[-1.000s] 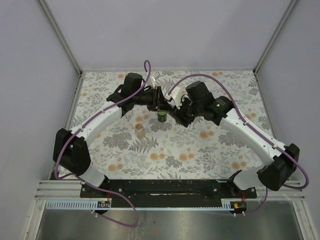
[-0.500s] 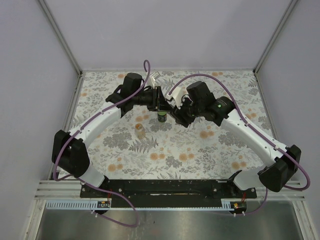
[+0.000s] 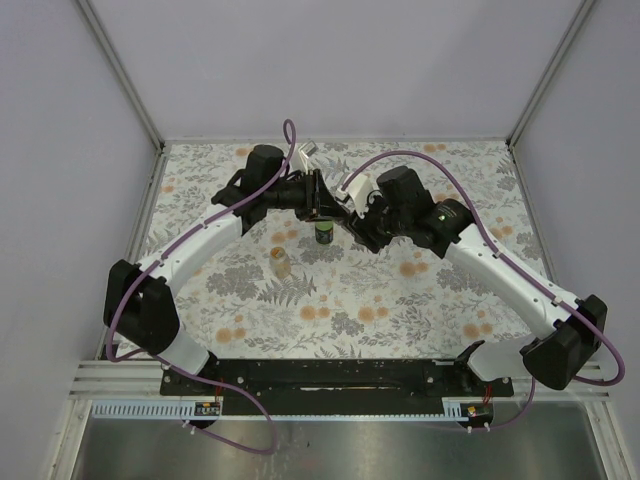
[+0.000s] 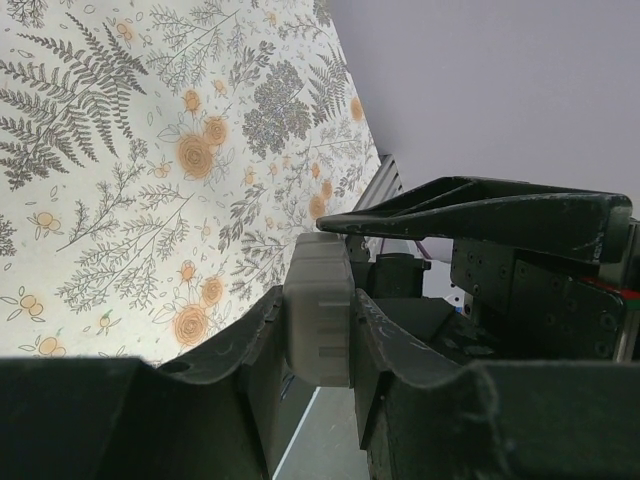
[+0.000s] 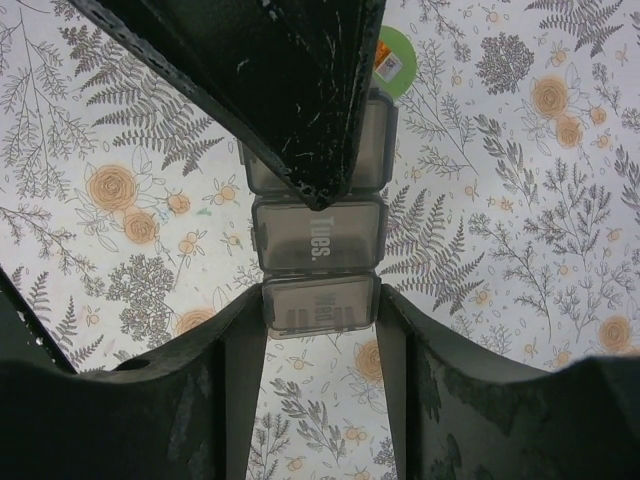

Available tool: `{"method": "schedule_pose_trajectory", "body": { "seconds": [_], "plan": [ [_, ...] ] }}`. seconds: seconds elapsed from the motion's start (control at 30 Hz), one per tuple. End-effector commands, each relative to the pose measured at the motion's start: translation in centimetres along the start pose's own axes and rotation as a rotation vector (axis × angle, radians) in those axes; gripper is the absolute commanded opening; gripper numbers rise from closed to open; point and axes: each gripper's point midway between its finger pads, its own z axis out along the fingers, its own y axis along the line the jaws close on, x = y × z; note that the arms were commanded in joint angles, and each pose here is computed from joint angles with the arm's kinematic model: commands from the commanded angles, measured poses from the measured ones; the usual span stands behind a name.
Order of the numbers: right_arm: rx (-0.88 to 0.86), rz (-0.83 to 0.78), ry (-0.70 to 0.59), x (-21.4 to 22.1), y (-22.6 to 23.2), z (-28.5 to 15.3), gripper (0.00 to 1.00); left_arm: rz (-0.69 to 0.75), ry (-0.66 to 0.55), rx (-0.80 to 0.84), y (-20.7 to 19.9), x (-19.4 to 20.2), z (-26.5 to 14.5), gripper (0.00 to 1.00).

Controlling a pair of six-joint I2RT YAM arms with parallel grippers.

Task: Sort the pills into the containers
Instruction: Open the pill container.

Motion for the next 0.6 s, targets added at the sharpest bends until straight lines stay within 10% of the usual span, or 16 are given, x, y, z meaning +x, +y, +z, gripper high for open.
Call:
{"method": "schedule_pose_trajectory", "body": {
  "seconds": [0.0,0.57],
  "plan": [
    [0.038,-0.013,-0.061,-1.5,-0.7,-0.9,0.53,0.04,-0.037,0.05,-1.6,-0.7,-0.5,0.0],
    [-0.091,0.003,-0.064,-1.6,1.4,-1.5,0.56,0.183,-0.021,0.051,-0.9,-0.8,-0.4,0.0]
  ]
}}
